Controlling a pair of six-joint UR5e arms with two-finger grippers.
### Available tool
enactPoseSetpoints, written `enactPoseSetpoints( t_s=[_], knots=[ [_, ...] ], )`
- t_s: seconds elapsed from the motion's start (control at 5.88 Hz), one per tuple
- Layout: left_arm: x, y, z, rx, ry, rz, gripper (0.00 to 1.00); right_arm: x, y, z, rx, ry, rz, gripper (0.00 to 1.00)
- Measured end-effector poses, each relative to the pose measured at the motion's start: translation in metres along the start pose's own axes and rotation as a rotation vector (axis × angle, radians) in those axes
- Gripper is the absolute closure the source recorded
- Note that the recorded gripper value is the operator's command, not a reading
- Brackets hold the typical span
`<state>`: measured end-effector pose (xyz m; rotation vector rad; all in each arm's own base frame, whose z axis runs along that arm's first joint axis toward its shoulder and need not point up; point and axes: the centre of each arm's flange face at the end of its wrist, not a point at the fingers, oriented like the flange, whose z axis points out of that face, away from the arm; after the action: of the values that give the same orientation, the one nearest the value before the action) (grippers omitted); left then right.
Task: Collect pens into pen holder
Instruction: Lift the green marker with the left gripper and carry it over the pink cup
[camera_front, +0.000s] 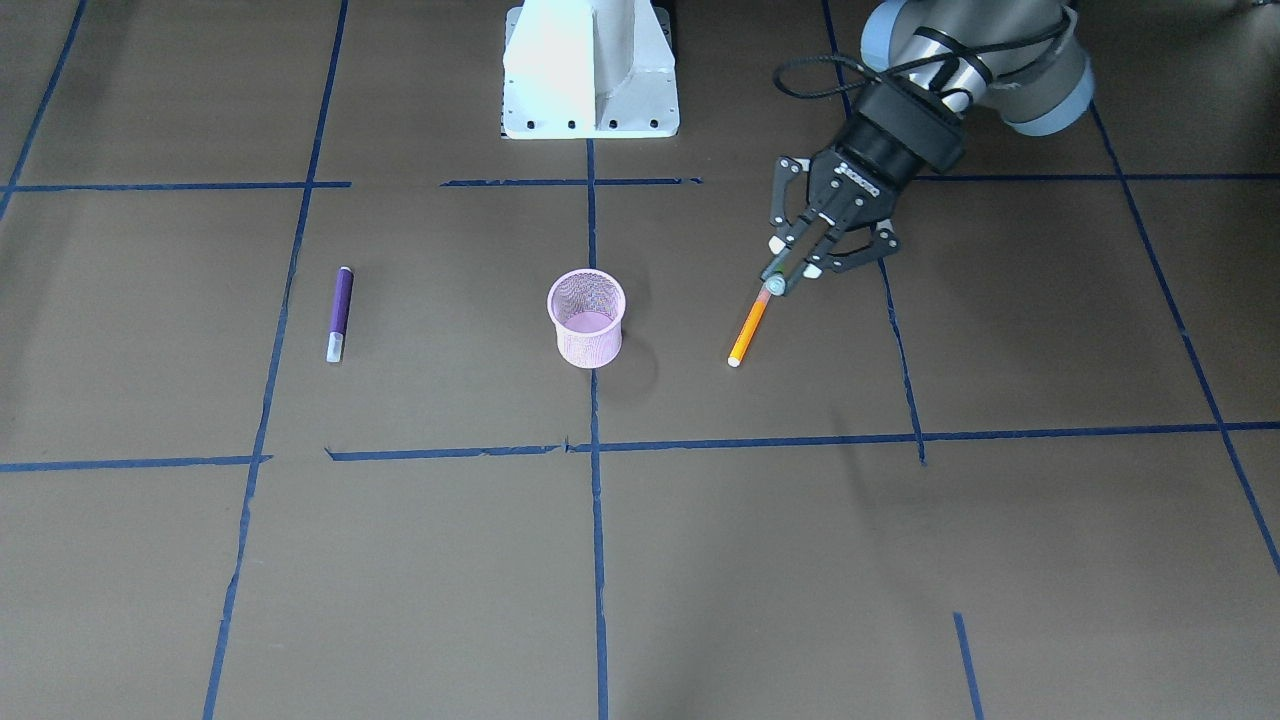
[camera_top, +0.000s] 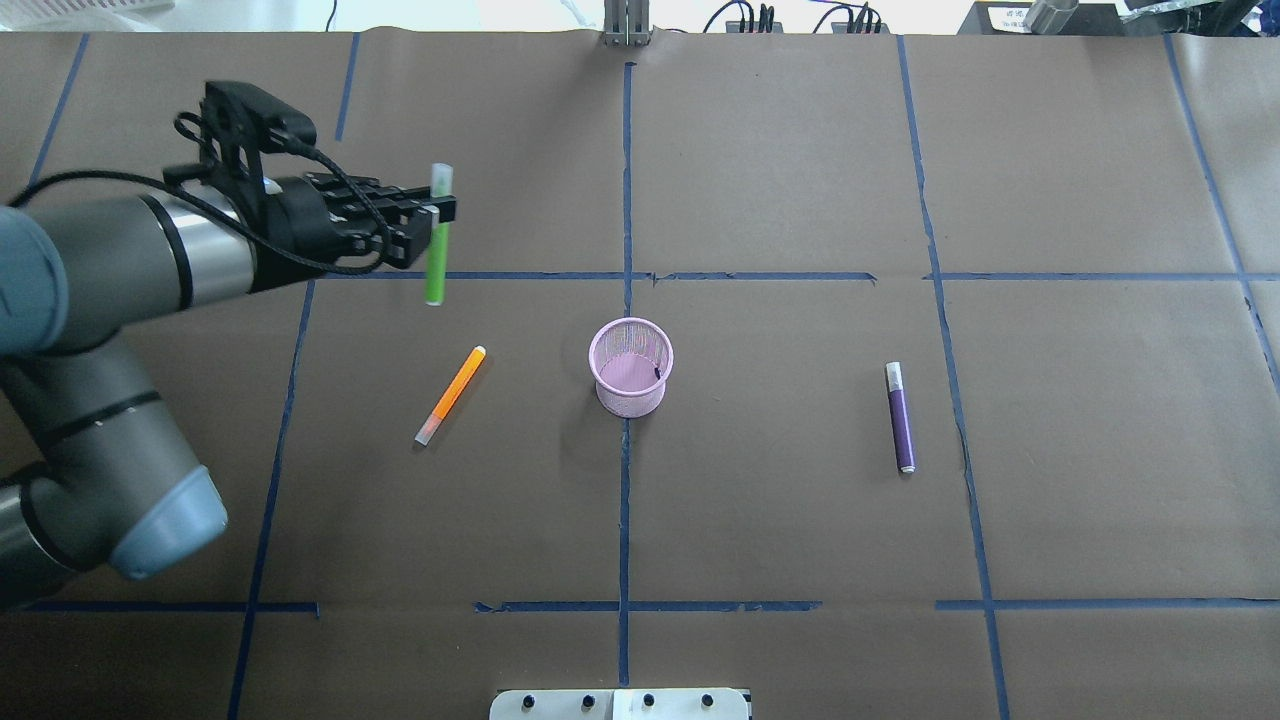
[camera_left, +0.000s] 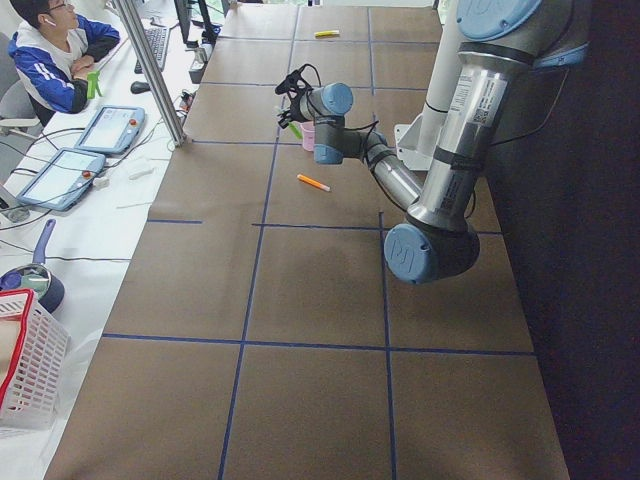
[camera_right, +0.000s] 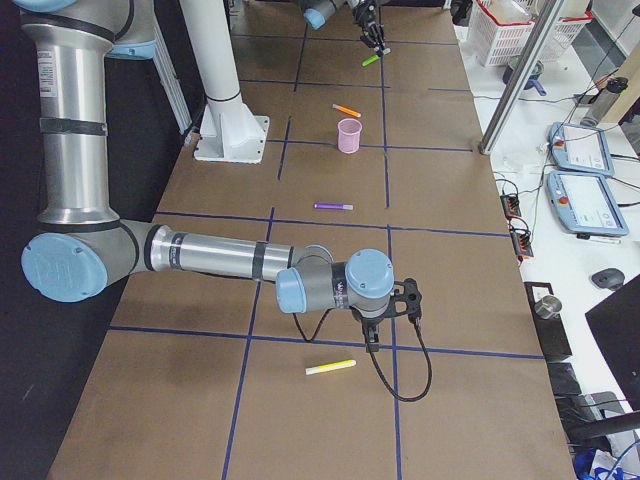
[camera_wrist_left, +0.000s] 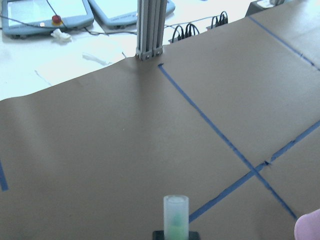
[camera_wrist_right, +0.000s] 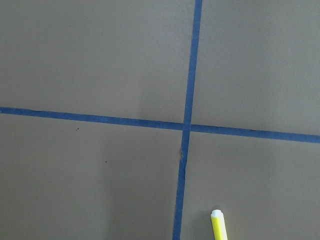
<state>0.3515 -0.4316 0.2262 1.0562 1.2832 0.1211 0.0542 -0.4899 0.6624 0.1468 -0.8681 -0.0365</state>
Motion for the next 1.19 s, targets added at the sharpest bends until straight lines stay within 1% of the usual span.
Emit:
enactPoseSetpoints(
  t_s=[0.17, 0.34, 0.51, 0.68, 0.85, 1.19],
  knots=[
    [0.029, 0.008, 0.007, 0.085, 0.055, -0.034, 1.00, 0.000, -0.001, 0.000, 0.001, 0.001, -0.002, 0.00],
    [0.060, 0.028, 0.026, 0.171, 0.098, -0.078, 1.00, -0.001, -0.001, -0.001, 0.002, 0.001, -0.003, 0.00],
    [0.083, 0.051, 0.051, 0.227, 0.124, -0.115, 1.00, -0.002, -0.002, -0.002, 0.004, 0.001, -0.005, 0.00],
    [0.093, 0.064, 0.068, 0.250, 0.131, -0.131, 1.00, -0.003, -0.002, -0.002, 0.005, 0.002, -0.006, 0.00],
    [0.095, 0.071, 0.081, 0.252, 0.126, -0.131, 1.00, -0.003, -0.002, -0.003, 0.006, 0.003, -0.006, 0.00],
    [0.086, 0.078, 0.108, 0.239, 0.084, -0.116, 1.00, -0.003, -0.002, -0.003, 0.006, 0.003, -0.006, 0.00]
  ],
)
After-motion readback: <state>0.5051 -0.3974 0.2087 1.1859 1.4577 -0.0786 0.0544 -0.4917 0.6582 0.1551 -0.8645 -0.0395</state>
